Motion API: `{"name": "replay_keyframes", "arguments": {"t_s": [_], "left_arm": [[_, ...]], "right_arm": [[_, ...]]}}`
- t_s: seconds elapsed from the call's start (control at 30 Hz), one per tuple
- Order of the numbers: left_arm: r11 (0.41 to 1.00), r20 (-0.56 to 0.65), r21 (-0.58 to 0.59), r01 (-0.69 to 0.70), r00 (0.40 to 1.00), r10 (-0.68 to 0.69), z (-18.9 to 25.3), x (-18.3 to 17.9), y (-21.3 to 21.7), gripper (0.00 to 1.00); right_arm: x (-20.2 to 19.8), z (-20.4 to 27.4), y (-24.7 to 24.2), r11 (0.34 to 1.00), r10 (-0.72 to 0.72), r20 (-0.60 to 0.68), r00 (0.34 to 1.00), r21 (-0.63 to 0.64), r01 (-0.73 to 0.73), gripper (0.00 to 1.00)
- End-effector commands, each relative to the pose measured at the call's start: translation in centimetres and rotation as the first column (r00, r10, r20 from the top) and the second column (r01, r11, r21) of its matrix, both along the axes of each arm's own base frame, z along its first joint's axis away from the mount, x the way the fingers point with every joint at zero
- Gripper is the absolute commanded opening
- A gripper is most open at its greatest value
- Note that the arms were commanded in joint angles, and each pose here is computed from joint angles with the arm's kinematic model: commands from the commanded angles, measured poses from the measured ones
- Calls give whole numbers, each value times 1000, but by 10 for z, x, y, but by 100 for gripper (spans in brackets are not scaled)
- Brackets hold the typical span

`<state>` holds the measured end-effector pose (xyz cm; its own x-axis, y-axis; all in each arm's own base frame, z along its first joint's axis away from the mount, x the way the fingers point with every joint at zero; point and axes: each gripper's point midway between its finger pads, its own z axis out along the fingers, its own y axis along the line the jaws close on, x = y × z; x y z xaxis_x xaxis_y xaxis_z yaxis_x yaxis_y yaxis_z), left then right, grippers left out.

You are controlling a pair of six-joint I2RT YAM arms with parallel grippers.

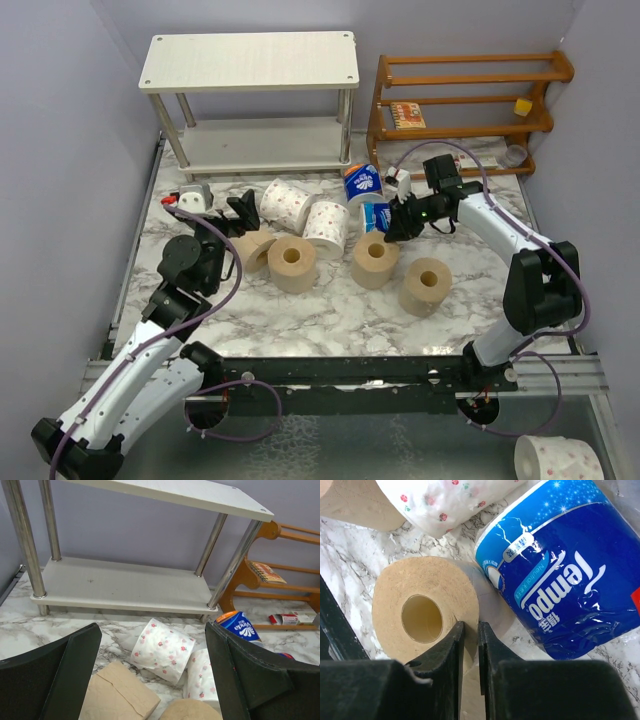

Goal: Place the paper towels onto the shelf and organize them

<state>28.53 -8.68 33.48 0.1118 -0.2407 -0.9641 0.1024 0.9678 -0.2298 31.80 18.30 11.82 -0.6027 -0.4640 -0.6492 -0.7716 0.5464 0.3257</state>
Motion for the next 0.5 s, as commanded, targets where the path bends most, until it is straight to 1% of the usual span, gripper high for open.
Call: {"name": "replay_keyframes", "arguments": {"t_s": [0.0, 0.03, 0.07, 0.27, 0.33, 0.47], "left_arm": [[1000, 37, -1, 17, 999, -17, 14, -2, -1, 90], [1000, 38, -1, 15, 999, -15, 15, -2, -1, 90], [1000, 37, 0, 15, 999, -15, 14, -2, -1, 90], [1000, 28, -6, -14, 1000, 15, 12, 0, 4, 91], [1000, 25, -5, -16, 1000, 17, 11, 0, 4, 91], [1000, 19, 0, -13, 1000, 13, 10, 1, 2, 91]], "right_arm": [[-1, 0, 11, 999, 32, -10, 999, 22, -32, 11], [-3, 1, 12, 999, 34, -18, 999, 25, -34, 3], [-5, 1, 13, 999, 36, -30, 999, 28, -35, 1], [-18, 26, 21, 995, 55, -59, 997, 91, -49, 1], [-17, 38, 22, 995, 15, -73, 997, 98, -8, 1], [-14, 63, 19, 989, -110, -128, 986, 87, 122, 1]]}}
